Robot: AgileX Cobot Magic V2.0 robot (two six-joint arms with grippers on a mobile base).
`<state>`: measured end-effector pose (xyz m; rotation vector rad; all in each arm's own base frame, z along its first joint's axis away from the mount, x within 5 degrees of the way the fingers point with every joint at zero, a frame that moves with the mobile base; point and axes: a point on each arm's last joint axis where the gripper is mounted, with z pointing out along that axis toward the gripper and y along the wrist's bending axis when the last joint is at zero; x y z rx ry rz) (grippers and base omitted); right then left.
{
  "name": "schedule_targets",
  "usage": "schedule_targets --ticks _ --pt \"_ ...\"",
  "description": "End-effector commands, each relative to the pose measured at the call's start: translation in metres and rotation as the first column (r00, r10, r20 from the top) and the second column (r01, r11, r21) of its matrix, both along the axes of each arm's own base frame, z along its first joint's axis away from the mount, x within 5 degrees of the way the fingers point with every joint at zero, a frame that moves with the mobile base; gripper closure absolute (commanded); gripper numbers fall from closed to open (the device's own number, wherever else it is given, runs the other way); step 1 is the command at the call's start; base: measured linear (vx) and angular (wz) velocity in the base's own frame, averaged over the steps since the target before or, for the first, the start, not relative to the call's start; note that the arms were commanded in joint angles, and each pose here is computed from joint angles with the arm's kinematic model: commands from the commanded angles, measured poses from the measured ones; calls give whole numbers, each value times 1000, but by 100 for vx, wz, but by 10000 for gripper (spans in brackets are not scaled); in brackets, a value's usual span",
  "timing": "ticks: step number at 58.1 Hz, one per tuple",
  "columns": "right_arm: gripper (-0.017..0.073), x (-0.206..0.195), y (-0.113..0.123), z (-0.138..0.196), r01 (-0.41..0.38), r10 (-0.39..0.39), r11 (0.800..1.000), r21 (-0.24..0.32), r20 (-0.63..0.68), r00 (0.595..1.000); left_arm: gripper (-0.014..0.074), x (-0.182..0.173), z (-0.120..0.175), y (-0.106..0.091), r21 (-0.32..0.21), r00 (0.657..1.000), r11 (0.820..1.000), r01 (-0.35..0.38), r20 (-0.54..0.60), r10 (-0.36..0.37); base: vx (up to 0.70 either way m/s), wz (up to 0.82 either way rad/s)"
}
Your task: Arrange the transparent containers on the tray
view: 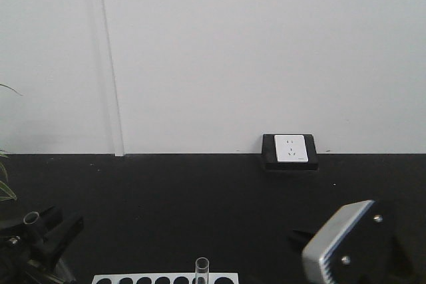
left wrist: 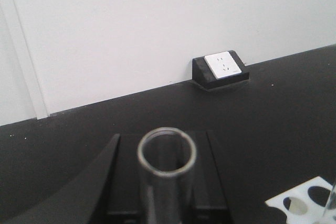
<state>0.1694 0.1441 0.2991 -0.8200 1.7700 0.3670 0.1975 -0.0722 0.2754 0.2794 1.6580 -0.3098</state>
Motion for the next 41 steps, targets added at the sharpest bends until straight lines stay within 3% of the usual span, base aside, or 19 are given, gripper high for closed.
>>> schedule_targets --ticks 1,10,17,21,41 --pt "-2 6 20 13 -33 22 994 103 103 994 538 1 21 -1 -46 994 999 8 111 -3 0 0" --pt "-2 14 42 -18 -56 43 992 109 120 992 538 1 23 -2 -56 991 998 11 135 -4 0 0" --pt "-2 20 45 -39 -22 -14 976 215 163 987 538 1 23 -2 -57 991 998 12 137 -4 0 0" --pt "-2 23 46 -47 -14 -33 969 247 184 982 538 1 23 -2 -61 991 998 12 136 -3 0 0" --pt "-2 45 71 -80 -13 -15 975 220 122 992 538 1 23 -2 -66 991 998 12 134 -3 0 0"
